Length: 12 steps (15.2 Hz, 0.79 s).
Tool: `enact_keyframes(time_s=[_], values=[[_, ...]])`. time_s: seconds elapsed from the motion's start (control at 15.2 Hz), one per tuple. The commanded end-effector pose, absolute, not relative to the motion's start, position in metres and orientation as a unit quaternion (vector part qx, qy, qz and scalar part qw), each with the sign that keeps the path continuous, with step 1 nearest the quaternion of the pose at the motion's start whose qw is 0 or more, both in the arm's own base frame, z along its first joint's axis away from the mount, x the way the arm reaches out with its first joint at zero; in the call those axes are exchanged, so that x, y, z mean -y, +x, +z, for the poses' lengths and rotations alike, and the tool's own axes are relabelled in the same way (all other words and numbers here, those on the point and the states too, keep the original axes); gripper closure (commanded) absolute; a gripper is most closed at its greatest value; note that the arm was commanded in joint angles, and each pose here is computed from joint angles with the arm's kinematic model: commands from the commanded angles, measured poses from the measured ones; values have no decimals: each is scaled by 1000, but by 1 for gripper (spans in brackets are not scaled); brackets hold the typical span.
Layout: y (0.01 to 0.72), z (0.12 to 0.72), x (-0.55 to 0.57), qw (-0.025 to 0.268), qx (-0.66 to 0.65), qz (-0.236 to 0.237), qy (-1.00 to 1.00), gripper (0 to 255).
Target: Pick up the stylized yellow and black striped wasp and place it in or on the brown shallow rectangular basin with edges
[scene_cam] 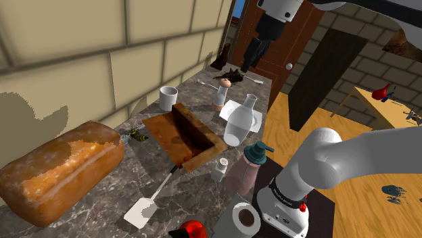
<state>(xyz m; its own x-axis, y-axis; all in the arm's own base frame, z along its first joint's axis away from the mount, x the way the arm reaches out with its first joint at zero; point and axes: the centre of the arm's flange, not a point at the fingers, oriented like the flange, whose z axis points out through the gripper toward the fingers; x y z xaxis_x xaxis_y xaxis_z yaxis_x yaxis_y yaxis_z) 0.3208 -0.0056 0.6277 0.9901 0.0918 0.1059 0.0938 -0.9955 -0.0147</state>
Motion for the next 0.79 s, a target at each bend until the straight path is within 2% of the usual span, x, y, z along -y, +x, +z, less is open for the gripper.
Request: enact_keyframes(time_s=[0.0,0.73], values=[[321,628,6,10,47,-53,-997,0],[420,547,-87,-35,147,-20,-988,0]])
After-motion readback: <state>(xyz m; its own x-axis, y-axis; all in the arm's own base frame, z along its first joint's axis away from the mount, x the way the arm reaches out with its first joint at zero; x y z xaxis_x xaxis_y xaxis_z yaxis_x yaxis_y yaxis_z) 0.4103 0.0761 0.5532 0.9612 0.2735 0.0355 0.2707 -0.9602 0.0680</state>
